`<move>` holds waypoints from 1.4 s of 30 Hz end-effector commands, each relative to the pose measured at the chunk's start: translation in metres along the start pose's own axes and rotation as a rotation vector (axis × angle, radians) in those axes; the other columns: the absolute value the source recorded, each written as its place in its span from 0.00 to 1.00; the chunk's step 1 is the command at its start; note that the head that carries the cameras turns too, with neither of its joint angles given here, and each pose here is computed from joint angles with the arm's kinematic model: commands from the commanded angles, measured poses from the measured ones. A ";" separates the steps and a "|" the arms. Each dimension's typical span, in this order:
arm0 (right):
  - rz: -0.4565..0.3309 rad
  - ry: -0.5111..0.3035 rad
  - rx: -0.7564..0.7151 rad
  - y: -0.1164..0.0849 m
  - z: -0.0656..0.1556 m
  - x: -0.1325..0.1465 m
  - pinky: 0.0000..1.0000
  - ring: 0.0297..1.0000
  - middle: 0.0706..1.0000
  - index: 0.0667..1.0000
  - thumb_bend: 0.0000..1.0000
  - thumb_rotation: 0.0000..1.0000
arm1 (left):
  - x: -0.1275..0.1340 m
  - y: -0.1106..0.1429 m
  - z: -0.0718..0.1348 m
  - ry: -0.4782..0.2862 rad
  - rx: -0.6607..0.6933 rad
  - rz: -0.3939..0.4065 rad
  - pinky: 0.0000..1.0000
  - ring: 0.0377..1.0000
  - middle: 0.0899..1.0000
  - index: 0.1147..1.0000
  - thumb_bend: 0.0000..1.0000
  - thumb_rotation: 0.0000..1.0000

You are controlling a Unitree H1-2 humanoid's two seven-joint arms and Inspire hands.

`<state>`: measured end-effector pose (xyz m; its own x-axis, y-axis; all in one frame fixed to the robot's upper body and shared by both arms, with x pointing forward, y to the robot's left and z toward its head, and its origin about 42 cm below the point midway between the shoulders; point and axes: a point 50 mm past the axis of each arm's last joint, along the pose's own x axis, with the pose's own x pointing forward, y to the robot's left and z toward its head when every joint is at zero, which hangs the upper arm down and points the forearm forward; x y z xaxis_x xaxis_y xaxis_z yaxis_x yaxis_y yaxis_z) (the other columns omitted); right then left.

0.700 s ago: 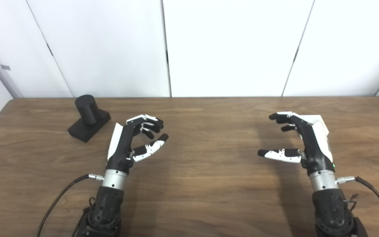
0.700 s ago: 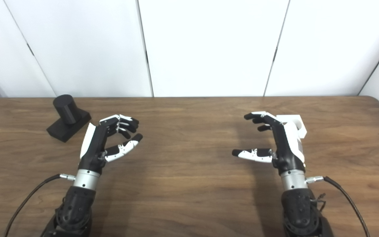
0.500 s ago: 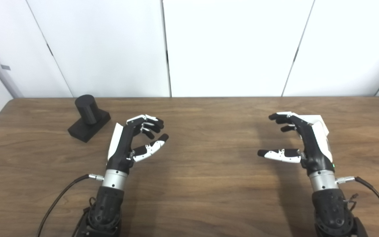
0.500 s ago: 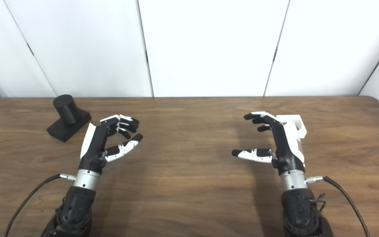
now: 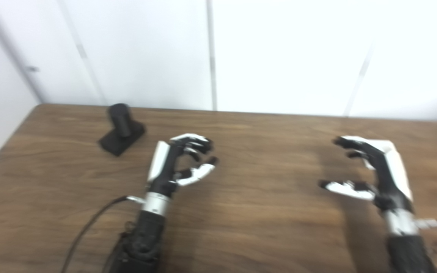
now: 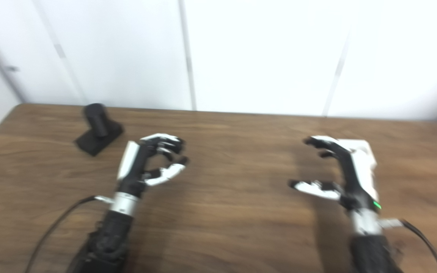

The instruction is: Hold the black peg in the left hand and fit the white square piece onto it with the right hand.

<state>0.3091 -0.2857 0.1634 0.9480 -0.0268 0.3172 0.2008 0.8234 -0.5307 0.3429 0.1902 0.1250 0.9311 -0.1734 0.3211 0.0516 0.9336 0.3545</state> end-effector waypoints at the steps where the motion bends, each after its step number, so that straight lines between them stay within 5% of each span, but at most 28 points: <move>1: -0.032 -0.064 0.010 -0.010 0.006 0.007 0.63 0.72 0.72 0.64 0.65 0.00 | 0.015 -0.003 0.013 -0.082 -0.001 0.017 0.43 0.55 0.62 0.43 0.51 0.04; 10: -0.061 -0.066 -0.074 -0.018 0.002 0.007 0.61 0.69 0.69 0.61 0.68 0.00 | 0.019 -0.024 0.009 -0.056 -0.008 0.002 0.43 0.56 0.63 0.43 0.51 0.05; 25: -0.059 -0.065 -0.080 -0.015 0.004 0.005 0.54 0.66 0.68 0.59 0.67 0.00 | 0.019 -0.022 0.009 -0.052 -0.011 -0.004 0.45 0.58 0.64 0.43 0.51 0.05; 38: -0.054 -0.063 -0.061 -0.014 0.002 0.006 0.52 0.66 0.68 0.60 0.65 0.00 | 0.036 0.030 0.025 -0.041 0.125 -0.003 0.53 0.65 0.64 0.43 0.52 0.07; 42: -0.055 -0.063 -0.059 -0.014 0.000 0.006 0.51 0.66 0.68 0.60 0.65 0.00 | 0.042 0.055 0.034 -0.057 0.187 0.000 0.55 0.65 0.65 0.59 0.77 0.09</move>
<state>0.3059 -0.2970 0.1574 0.9466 -0.0516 0.3183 0.2355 0.7850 -0.5731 0.3608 0.2238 0.1536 0.9462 -0.1825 0.2671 0.0256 0.8654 0.5005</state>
